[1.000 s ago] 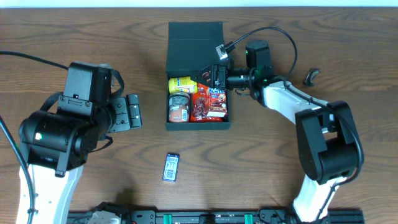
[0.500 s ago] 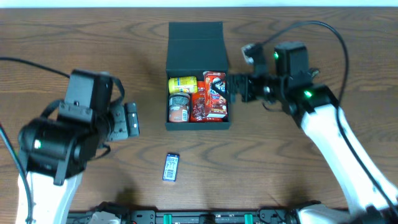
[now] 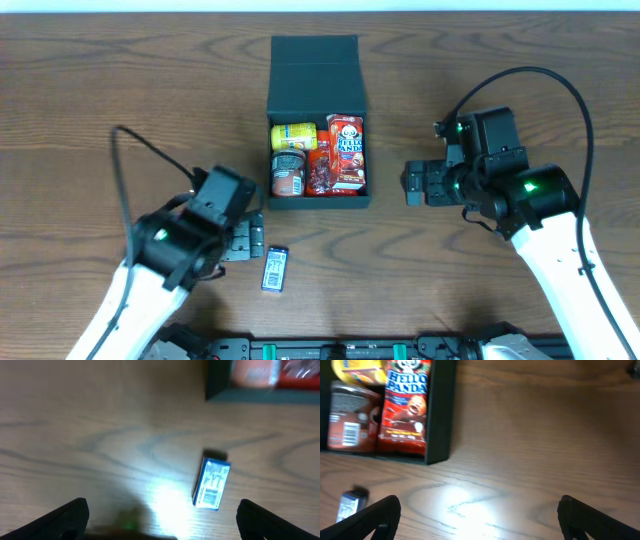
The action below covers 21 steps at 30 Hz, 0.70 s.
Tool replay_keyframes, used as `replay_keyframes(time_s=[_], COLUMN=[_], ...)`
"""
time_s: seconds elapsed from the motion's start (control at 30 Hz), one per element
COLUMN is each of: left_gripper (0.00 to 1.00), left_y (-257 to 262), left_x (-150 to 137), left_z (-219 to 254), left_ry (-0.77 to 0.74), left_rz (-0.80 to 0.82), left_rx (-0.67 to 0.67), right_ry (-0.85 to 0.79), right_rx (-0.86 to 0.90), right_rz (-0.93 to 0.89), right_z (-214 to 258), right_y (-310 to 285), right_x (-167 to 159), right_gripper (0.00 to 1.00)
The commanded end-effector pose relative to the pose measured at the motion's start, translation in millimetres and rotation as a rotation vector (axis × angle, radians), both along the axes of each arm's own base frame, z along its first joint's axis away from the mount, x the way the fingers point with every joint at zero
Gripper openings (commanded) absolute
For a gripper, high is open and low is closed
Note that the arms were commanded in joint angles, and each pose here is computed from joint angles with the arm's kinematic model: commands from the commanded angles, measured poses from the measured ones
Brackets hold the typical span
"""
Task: Pack container
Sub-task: 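Withdraw the right gripper and move the left gripper toward the battery pack, then grasp the blue-white battery pack with the left gripper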
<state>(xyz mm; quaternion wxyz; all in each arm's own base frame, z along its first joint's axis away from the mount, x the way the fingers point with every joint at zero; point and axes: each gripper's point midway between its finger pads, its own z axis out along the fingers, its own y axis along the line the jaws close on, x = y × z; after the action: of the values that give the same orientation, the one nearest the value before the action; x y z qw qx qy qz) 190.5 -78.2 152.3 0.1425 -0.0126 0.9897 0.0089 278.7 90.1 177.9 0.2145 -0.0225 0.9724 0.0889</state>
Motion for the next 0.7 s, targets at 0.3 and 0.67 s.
replay_keyframes(time_s=[0.3, 0.67], left_gripper=[0.95, 0.95], left_y=[-35.3, -47.8], left_x=[-23.5, -24.9], left_z=[-85.0, -118.9], left_ry=[0.202, 0.129], left_rz=[-0.056, -0.100], left_rx=[-0.036, -0.020], right_ry=[0.030, -0.006], right_rx=[-0.053, -0.088], right_rz=[0.003, -0.019], right_z=[-12.2, -9.7], right_y=[-7.2, -13.6], right_x=[-8.5, -0.7], right_gripper=[0.99, 0.99])
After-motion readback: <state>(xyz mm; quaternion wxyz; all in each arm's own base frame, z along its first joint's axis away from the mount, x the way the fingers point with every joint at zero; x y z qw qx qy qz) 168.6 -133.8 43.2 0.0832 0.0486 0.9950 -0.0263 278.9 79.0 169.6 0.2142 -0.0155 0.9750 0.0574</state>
